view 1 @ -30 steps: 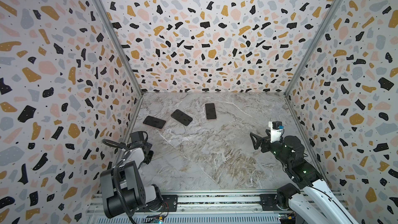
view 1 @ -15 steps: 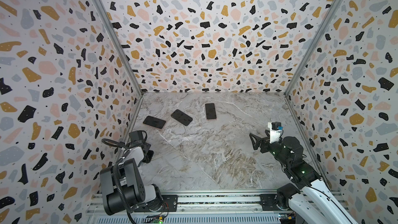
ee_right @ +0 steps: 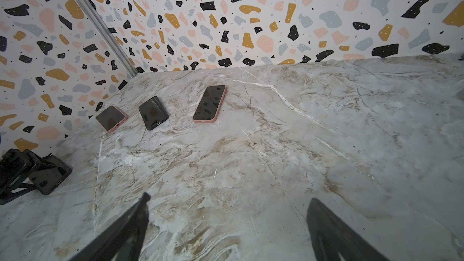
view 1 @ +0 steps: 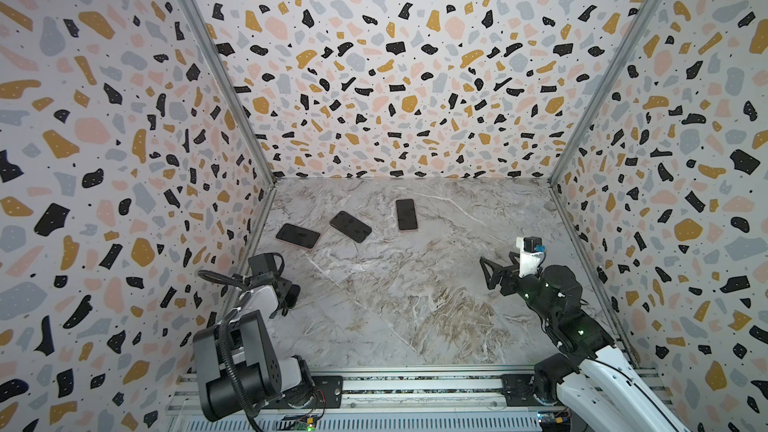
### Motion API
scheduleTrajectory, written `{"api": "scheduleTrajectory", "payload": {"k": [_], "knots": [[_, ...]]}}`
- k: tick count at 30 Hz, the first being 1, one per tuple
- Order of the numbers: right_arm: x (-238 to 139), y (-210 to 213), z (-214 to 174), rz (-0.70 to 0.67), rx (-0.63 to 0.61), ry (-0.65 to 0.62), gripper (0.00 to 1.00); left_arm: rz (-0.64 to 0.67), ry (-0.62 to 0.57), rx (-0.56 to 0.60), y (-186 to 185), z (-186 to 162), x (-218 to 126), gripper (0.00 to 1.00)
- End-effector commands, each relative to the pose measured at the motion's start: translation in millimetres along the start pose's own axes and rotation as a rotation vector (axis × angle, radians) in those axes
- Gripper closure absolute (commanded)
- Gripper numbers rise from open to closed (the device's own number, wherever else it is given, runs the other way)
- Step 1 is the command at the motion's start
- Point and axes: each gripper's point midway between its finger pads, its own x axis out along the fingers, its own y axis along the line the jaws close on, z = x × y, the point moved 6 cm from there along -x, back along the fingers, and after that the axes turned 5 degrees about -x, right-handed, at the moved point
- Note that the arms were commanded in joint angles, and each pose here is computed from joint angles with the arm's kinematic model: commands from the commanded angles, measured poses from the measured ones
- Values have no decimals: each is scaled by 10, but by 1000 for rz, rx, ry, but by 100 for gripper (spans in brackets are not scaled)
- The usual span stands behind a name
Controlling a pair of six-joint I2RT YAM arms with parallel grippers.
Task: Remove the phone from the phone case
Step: 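Lower the left gripper and grasp the dark-cased phone's near end, then lift the phone with the left gripper while the right gripper reaches toward it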
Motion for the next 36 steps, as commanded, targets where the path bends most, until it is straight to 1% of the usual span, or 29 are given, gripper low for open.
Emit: {"api": "scheduleTrajectory", "payload": {"k": [1,6,10,13,15,21,22,23,25,27,29,36], "knots": [[20,63,22,56,46,-32,1,-24,89,7,24,-167,-4,37],[94,120,-87,114,94,-12,1,-59,99,24,-17,-201,-51,41],[174,191,-183,158,116,9,1,-118,112,83,-173,-317,-114,41],[242,269,-230,185,110,38,1,-106,123,105,-201,-377,-128,41],[281,325,-246,198,95,57,1,-107,117,66,-193,-371,-148,41],[355,457,-276,223,47,90,1,-115,93,50,-205,-319,-225,41],[360,474,-275,230,41,89,1,-106,81,46,-209,-294,-241,36],[370,496,-279,238,33,93,1,-93,64,40,-210,-259,-264,25],[382,530,-287,254,18,101,1,-74,41,20,-210,-209,-293,9],[400,555,-310,262,5,115,1,-62,18,-10,-219,-165,-301,0],[416,566,-319,265,-6,122,1,-48,16,-54,-228,-129,-273,0],[463,622,-398,292,-34,155,1,-16,75,-163,-356,-101,-136,0]]}}
